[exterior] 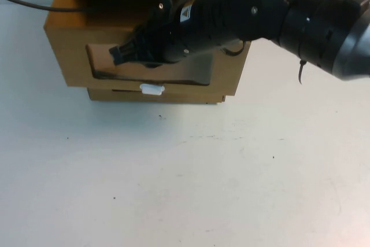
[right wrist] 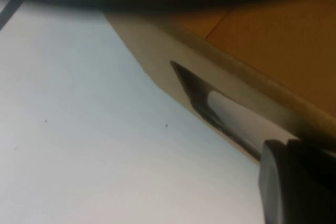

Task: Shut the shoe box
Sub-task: Close the shoe box with your right arm

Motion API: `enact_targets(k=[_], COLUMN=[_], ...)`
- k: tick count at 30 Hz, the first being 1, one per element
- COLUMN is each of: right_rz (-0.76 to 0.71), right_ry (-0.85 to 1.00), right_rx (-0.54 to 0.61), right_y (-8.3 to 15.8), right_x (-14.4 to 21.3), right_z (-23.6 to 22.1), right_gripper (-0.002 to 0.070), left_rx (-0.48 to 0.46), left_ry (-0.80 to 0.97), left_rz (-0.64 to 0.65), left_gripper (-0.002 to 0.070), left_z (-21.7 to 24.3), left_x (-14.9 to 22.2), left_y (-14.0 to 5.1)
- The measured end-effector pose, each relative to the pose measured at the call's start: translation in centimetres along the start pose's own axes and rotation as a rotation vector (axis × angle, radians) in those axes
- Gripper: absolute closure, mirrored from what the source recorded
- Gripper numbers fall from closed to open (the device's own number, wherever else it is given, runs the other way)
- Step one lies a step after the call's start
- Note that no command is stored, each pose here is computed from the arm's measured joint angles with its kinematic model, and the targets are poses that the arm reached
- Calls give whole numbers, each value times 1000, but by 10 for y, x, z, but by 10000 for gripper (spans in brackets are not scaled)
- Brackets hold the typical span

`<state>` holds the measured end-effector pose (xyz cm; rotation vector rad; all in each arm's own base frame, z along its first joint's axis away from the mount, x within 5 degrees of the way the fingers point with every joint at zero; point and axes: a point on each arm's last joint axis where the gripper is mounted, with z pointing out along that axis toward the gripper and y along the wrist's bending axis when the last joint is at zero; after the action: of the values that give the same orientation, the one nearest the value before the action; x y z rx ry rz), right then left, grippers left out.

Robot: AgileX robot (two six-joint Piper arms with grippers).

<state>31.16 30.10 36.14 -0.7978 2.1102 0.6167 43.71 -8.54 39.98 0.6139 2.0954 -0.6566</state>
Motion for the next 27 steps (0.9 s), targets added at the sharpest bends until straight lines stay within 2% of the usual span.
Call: enact_targets(k=[7,16,27], right_rz=[7,-45,7], right_ry=[53,208,246], right_rx=[0,13,113], right_y=[-10,-11,-42], right_x=[-13,-14,-15], right_z=[1,-25,-43], right_gripper=[689,689,689], left_rx=[0,0,1], left_ry=[0,0,2], left_rz=[0,0,0], left_gripper=[678,678,678], left_z=[0,0,0], left_x=[0,0,0], left_y=[0,0,0])
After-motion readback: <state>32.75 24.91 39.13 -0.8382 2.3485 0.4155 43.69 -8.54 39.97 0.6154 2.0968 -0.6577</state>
